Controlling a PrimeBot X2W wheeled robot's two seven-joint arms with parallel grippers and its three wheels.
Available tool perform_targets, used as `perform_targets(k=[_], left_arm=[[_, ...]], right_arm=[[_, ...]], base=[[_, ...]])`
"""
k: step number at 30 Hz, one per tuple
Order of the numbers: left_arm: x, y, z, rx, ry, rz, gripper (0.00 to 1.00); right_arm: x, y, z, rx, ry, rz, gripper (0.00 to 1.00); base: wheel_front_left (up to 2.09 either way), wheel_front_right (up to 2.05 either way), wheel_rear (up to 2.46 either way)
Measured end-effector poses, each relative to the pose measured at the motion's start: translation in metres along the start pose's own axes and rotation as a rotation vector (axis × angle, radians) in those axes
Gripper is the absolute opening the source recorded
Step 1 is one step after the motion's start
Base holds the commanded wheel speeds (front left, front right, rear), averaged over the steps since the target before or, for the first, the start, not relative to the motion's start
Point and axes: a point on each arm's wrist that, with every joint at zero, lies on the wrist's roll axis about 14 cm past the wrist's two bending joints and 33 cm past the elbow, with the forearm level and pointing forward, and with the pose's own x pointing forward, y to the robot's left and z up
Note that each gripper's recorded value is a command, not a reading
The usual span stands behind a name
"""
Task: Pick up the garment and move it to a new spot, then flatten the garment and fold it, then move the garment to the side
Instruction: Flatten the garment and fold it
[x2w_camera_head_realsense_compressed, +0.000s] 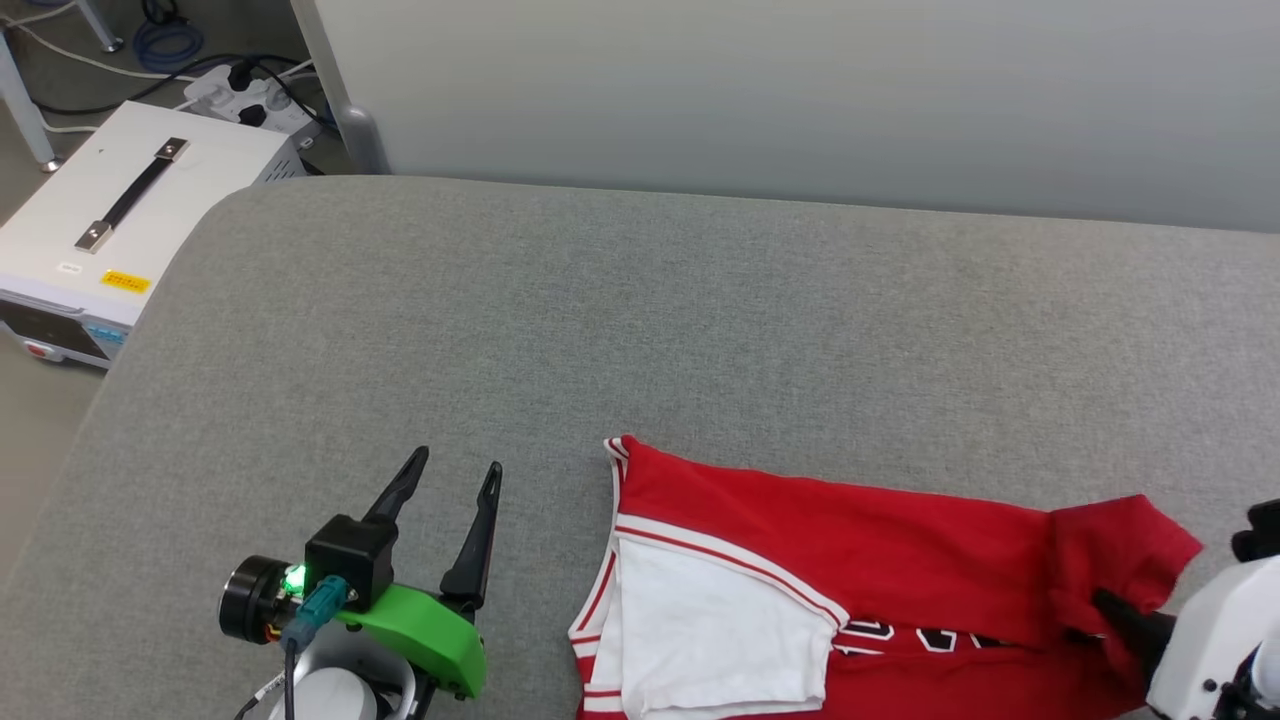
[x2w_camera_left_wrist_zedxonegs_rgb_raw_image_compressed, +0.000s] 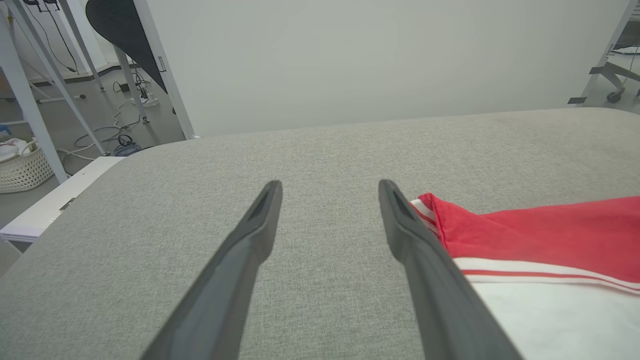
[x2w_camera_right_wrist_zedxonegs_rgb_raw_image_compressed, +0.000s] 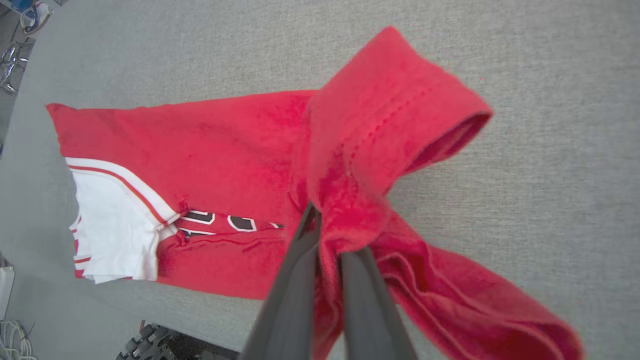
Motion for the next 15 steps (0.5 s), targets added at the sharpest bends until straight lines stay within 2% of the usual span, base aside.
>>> perform_targets(k=[15], left_arm=[[-0.013,0.018,0.002,-0.011,-0.009,0.067,1.0]], right_arm=[[0.01,0.13,-0.018,0.001,0.106,0.36,0.0]], base=[[0.0,0.0,0.0]])
